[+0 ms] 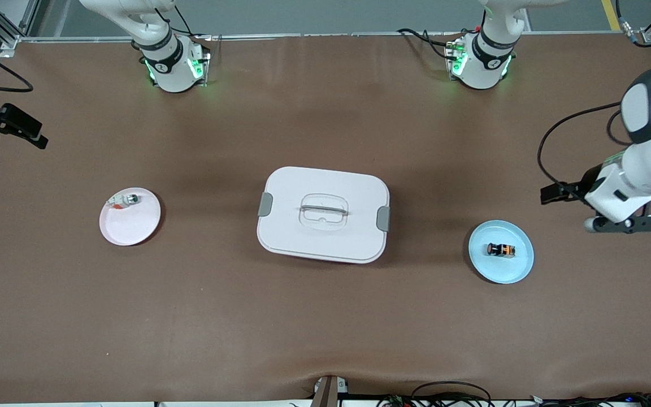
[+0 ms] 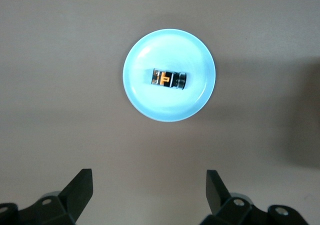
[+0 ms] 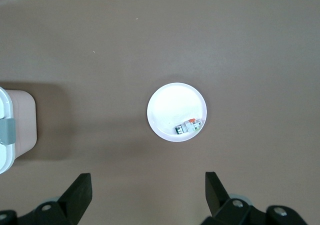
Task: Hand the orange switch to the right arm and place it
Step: 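Lower the left gripper and grasp the orange switch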
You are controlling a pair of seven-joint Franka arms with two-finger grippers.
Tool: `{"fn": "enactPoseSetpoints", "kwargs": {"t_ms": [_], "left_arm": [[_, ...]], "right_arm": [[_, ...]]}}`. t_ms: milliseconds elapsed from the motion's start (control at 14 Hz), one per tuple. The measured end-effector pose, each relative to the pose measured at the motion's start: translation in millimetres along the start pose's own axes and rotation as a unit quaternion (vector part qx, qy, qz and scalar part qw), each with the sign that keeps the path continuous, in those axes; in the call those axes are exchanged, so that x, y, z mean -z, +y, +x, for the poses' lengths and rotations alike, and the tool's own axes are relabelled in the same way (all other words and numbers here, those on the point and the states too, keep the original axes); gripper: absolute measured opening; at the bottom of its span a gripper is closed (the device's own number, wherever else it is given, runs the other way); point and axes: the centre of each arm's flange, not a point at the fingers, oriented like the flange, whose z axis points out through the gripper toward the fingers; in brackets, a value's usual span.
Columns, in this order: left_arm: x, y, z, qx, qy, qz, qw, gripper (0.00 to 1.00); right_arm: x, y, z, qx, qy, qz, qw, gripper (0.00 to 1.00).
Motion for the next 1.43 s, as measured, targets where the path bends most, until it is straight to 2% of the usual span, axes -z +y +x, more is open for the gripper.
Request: {"fn": "enactPoseSetpoints", "kwargs": {"t_ms": [714,1071,1429], "left_arm": [[-133.2,17.8,43.1,-0.061,0.039,-0.010,0.997,1.00],[-185.2,14.3,52.1,-0.094,0.034,-0.012,0.995,0.98],[-216.4,12.3,57.0,-0.099,0.040,-0.014,0.994,0.97]], "right_arm": [[-0.6,0.0,-0.1,0.000,-0.001,0.000,1.000,1.00],[-0.7,0.0,-0.1,0.000,-0.001,0.000,1.000,1.00],[-0.8,0.0,-0.1,0.000,-0.001,0.000,1.000,1.00]]}}
